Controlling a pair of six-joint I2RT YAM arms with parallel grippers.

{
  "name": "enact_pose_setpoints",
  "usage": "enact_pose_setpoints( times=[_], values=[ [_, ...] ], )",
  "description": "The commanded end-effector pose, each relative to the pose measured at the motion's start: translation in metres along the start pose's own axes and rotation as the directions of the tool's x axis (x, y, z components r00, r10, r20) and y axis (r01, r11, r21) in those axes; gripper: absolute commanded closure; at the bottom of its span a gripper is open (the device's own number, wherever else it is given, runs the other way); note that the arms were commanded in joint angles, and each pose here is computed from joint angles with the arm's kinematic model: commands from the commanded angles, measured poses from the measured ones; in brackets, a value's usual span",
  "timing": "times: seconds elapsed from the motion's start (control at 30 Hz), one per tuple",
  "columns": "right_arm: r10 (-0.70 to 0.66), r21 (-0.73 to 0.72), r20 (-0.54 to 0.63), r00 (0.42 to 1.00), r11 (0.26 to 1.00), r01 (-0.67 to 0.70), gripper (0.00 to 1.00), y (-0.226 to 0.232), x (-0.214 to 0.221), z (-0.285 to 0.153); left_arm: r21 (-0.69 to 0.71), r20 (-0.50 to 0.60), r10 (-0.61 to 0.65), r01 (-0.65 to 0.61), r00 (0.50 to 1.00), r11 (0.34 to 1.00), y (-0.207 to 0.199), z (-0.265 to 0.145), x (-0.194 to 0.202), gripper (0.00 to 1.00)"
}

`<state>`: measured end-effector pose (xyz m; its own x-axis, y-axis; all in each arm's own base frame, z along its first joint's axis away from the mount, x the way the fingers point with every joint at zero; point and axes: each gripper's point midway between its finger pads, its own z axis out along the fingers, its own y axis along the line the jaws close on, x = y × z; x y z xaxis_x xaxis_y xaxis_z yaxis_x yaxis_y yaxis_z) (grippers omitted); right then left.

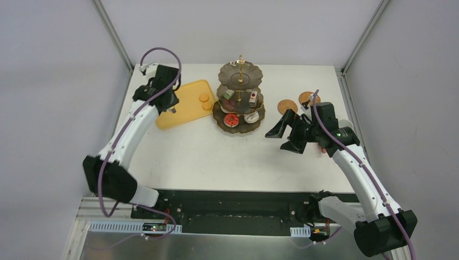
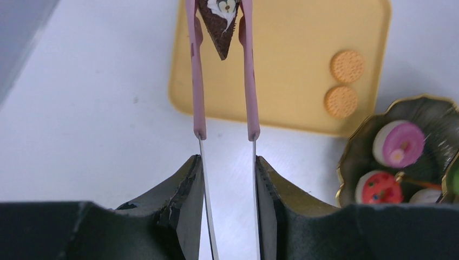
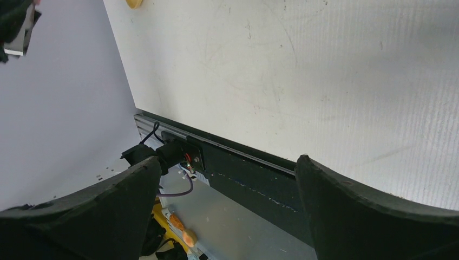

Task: Serve the afternoon tea

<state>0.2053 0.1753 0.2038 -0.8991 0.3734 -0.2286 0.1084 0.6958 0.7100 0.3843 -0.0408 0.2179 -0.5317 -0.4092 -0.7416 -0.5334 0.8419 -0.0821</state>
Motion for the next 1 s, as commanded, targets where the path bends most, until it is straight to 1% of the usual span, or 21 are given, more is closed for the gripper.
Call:
enact_pose_setpoints(
  times=[0.0,0.07,0.13,0.2,0.27,0.37,0.43,0.5,0.6,0.7,0.77,0.83,0.97],
  values=[
    [-0.02,-0.032,0.032,0.999,0.999,0.021,0.01,0.008,-0.003,-0.006,0.028,0.076,0.197,-0.199,0.978,0.98,0.054,-0.044,-0.003,0.84],
    [-0.018,-0.032,0.029,0.999,0.999,0.019,0.01,0.007,-0.001,-0.006,0.097,0.098,0.244,-0.253,0.965,0.963,0.066,-0.063,0.007,0.83],
    [-0.016,-0.031,0.025,1.0,0.999,0.017,0.01,0.006,0.0,-0.005,0.165,0.097,0.266,-0.279,0.959,0.946,0.074,-0.081,0.019,0.83],
    [-0.014,-0.029,0.021,1.0,0.999,0.015,0.01,0.005,0.001,-0.005,0.227,0.073,0.27,-0.279,0.96,0.933,0.076,-0.099,0.027,0.83],
    [-0.014,-0.028,0.023,1.0,1.0,0.015,0.01,0.005,0.001,-0.005,0.278,0.034,0.252,-0.252,0.967,0.927,0.076,-0.113,0.034,0.82],
    [-0.014,-0.029,0.02,1.0,0.999,0.015,0.01,0.006,-0.001,-0.003,0.39,-0.029,0.22,-0.192,0.975,0.9,0.06,-0.13,0.043,0.82],
    [-0.014,-0.027,0.022,1.0,1.0,0.015,0.01,0.006,-0.002,-0.003,0.496,-0.088,0.219,-0.148,0.972,0.856,0.039,-0.143,0.049,0.82],
    [-0.014,-0.03,0.023,1.0,0.999,0.015,0.01,0.007,-0.003,-0.003,0.596,-0.164,0.241,-0.098,0.957,0.797,0.016,-0.155,0.059,0.83],
    [-0.015,-0.033,0.024,1.0,0.999,0.015,0.01,0.008,-0.003,-0.003,0.683,-0.221,0.283,-0.059,0.933,0.728,-0.007,-0.166,0.069,0.83],
    [-0.013,-0.031,0.024,1.0,0.999,0.014,0.01,0.007,-0.002,-0.004,0.751,-0.205,0.343,-0.078,0.917,0.656,-0.03,-0.183,0.075,0.83],
    [-0.01,-0.03,0.024,1.0,0.999,0.011,0.01,0.007,-0.001,-0.005,0.795,-0.154,0.387,-0.118,0.909,0.595,-0.047,-0.2,0.077,0.83],
    [-0.01,-0.031,0.026,1.0,0.999,0.01,0.01,0.006,0.0,-0.006,0.823,-0.108,0.406,-0.148,0.907,0.548,-0.058,-0.212,0.077,0.83],
    [-0.012,-0.032,0.036,0.999,0.999,0.013,0.01,0.007,-0.001,-0.008,0.855,-0.036,0.429,-0.194,0.902,0.48,-0.069,-0.226,0.075,0.83]
  ],
)
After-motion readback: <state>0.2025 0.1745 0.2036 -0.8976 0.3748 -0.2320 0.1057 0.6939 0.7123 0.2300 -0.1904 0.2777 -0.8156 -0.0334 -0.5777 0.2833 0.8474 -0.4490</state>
